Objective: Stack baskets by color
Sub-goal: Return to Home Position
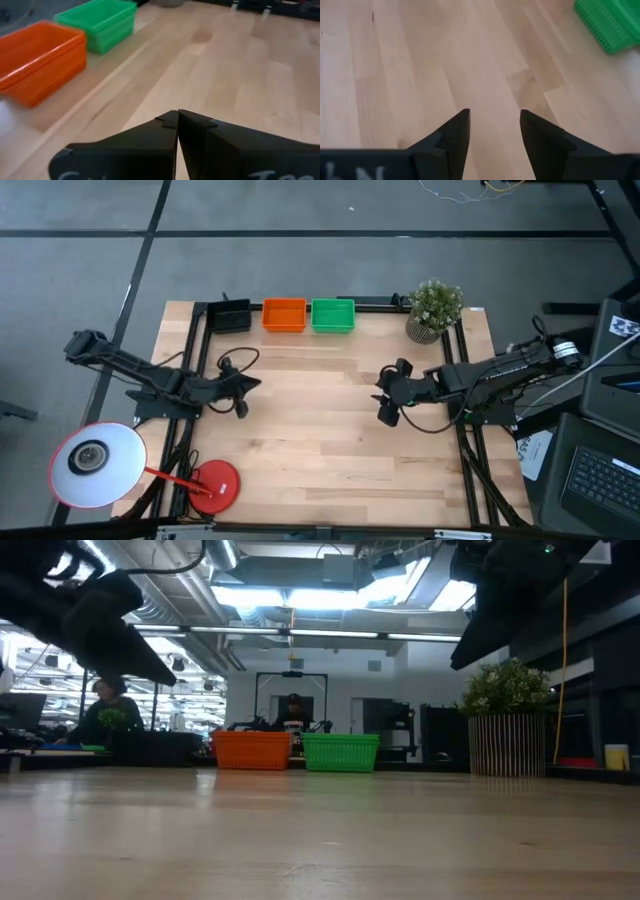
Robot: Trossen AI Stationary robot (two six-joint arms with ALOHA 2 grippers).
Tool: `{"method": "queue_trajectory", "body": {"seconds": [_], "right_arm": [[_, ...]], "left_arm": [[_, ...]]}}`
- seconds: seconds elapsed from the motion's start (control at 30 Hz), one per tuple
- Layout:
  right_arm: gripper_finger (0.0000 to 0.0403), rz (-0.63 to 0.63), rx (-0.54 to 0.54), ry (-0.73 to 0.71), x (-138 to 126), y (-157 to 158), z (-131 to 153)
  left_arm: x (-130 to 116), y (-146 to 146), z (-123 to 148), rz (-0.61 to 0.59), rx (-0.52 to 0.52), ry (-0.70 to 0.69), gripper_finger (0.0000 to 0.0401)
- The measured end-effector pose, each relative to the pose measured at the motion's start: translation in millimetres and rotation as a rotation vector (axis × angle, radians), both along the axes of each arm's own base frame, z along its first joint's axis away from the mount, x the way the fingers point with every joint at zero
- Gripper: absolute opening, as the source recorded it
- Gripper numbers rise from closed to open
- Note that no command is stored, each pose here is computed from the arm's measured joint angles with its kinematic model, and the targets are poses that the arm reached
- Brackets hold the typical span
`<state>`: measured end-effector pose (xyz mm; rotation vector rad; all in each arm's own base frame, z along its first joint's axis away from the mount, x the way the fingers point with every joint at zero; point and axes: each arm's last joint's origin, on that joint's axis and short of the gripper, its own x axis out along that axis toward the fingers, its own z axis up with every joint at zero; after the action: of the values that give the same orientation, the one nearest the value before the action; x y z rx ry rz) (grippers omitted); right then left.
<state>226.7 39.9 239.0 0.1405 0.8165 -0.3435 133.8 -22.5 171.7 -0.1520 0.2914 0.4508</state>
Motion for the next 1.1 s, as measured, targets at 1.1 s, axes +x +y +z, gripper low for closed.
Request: {"method": "queue_trajectory", "body": {"seconds": [1.1], "right_arm": [[0.0174,0.085,-0.109,-0.492,-84,1,-16]], "left_arm": [[-29,14,-12,-0.337,0.177,-0.192,0.0000]]}}
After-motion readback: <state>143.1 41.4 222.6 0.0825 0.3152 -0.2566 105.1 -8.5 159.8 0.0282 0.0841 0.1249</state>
